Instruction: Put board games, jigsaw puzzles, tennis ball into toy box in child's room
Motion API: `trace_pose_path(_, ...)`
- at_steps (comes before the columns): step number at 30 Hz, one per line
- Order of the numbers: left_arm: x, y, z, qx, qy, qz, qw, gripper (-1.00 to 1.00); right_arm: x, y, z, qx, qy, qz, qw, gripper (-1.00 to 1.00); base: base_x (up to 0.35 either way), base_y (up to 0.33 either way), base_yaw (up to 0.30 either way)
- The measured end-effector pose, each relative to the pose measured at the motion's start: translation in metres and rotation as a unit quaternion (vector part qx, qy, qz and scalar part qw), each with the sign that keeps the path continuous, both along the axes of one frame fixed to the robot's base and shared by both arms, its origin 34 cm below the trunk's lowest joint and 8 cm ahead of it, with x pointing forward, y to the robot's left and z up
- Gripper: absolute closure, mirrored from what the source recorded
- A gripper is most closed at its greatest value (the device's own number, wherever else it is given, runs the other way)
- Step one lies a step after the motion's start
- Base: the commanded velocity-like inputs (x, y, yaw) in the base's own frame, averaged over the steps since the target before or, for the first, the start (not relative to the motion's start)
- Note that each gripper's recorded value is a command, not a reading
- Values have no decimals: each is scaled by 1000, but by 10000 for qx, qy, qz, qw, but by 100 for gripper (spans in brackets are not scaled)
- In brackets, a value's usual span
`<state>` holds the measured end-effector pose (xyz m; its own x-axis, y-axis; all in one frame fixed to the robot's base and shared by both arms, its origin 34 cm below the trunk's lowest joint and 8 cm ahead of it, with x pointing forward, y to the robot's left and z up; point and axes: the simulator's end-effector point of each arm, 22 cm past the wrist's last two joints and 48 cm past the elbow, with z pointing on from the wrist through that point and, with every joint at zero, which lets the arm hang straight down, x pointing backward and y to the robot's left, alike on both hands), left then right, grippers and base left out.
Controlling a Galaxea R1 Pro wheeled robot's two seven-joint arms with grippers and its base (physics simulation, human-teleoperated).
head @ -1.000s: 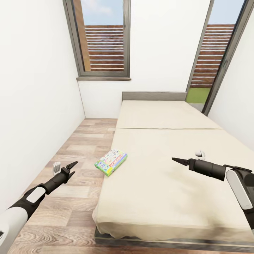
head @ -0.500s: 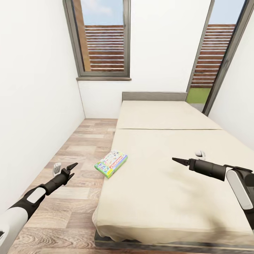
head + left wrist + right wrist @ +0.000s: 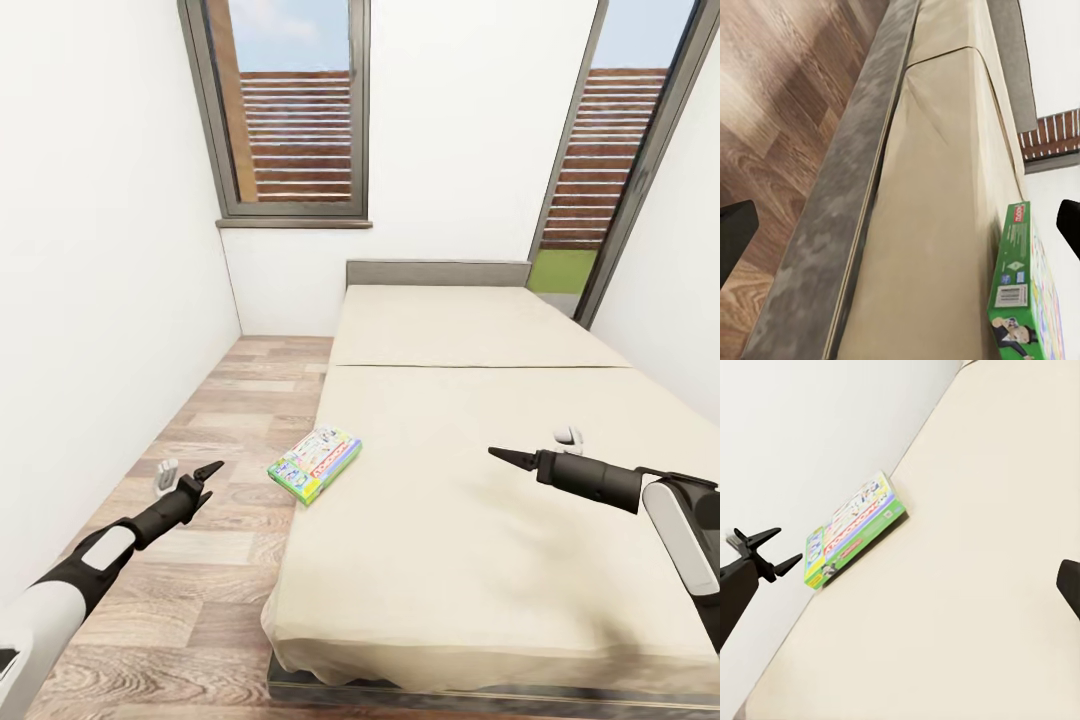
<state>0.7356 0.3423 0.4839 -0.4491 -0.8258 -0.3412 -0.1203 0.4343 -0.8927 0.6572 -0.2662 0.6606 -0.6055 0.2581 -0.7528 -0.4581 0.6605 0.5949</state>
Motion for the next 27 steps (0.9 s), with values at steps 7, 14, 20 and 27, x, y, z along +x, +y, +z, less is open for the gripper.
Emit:
trace_pose_path(7, 1, 1, -1, 20, 57, 38, 10000, -100, -1, 0, 0, -1, 3, 6, 10000, -100, 0, 0, 0)
trace_pose_path(14, 3, 5, -5, 82, 191, 127, 9997, -100, -1, 1, 0, -4, -3, 11, 10000, -100, 0, 0, 0)
trace_pose_path(20, 5, 6, -6, 114, 247, 163, 9995, -100, -2, 1, 0, -6, -2, 13, 10000, -100, 0, 0, 0)
trace_pose_path(27, 10, 2, -5, 133, 291, 178, 9993, -100, -2, 1, 0, -8, -2, 15, 10000, -100, 0, 0, 0)
